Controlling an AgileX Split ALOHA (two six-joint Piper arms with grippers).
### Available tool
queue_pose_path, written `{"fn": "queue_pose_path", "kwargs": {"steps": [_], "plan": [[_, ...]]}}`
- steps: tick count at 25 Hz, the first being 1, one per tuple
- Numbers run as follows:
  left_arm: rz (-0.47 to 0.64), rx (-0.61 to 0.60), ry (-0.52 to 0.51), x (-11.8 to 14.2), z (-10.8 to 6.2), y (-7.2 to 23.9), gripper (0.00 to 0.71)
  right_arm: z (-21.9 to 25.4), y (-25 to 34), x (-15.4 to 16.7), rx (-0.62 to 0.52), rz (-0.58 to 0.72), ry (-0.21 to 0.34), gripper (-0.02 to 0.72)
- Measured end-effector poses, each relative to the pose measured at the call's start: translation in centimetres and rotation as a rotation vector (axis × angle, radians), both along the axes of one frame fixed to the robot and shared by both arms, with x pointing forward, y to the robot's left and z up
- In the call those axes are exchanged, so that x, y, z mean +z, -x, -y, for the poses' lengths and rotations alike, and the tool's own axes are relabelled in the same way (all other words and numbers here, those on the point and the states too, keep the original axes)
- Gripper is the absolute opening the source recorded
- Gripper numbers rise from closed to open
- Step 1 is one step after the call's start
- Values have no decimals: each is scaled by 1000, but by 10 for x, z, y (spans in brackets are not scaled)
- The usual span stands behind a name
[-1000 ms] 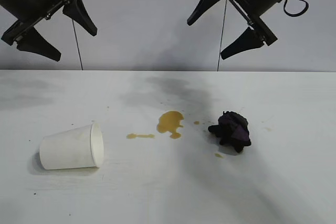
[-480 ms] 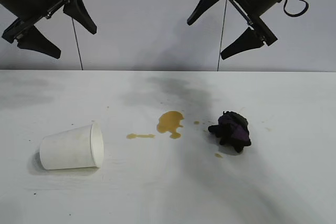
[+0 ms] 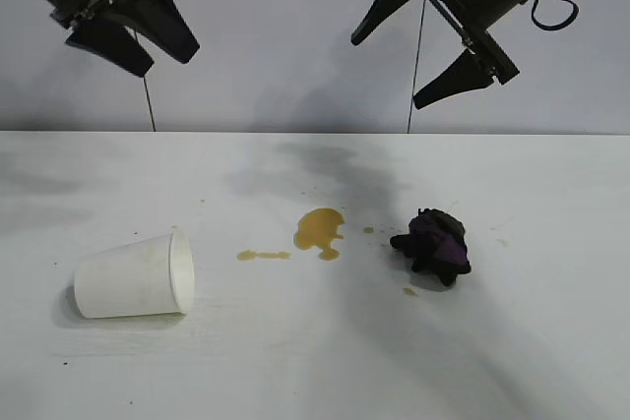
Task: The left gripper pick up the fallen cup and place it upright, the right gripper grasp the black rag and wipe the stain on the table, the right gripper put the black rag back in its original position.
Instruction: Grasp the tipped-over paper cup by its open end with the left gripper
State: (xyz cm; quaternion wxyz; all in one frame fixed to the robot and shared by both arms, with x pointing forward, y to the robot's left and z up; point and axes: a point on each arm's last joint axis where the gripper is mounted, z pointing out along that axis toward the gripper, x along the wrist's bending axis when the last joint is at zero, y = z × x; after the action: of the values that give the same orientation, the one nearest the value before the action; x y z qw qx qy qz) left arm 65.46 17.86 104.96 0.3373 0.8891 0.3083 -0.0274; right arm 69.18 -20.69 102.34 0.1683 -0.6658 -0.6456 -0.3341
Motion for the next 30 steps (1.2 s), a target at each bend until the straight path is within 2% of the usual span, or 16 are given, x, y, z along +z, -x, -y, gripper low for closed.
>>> {"fn": "queue_pose_path", "kwargs": {"steps": [2, 6, 8, 10, 13, 17, 19, 25, 30], "plan": [[80, -115, -61, 9, 14, 4, 658, 0, 0, 0, 0, 0, 0, 641], [226, -336, -321, 18, 28, 20, 658, 0, 0, 0, 2, -4, -1, 641], [266, -399, -434, 21, 30, 25, 658, 0, 1, 0, 3, -6, -1, 641], [287, -413, -487, 25, 28, 26, 658, 0, 1, 0, 2, -7, -1, 641], [290, -409, -494, 26, 28, 26, 658, 0, 1, 0, 5, -4, 0, 641], [268, -400, -413, 24, 34, 29, 658, 0, 1, 0, 10, 1, 1, 641], [229, -408, -409, 14, 34, 33, 658, 0, 1, 0, 15, 5, 3, 641], [14, -465, -453, -46, 25, 57, 658, 0, -1, 0, 8, 25, 7, 641], [-34, -493, -460, -62, 22, 65, 658, 0, -2, 0, 5, 30, 7, 641]]}}
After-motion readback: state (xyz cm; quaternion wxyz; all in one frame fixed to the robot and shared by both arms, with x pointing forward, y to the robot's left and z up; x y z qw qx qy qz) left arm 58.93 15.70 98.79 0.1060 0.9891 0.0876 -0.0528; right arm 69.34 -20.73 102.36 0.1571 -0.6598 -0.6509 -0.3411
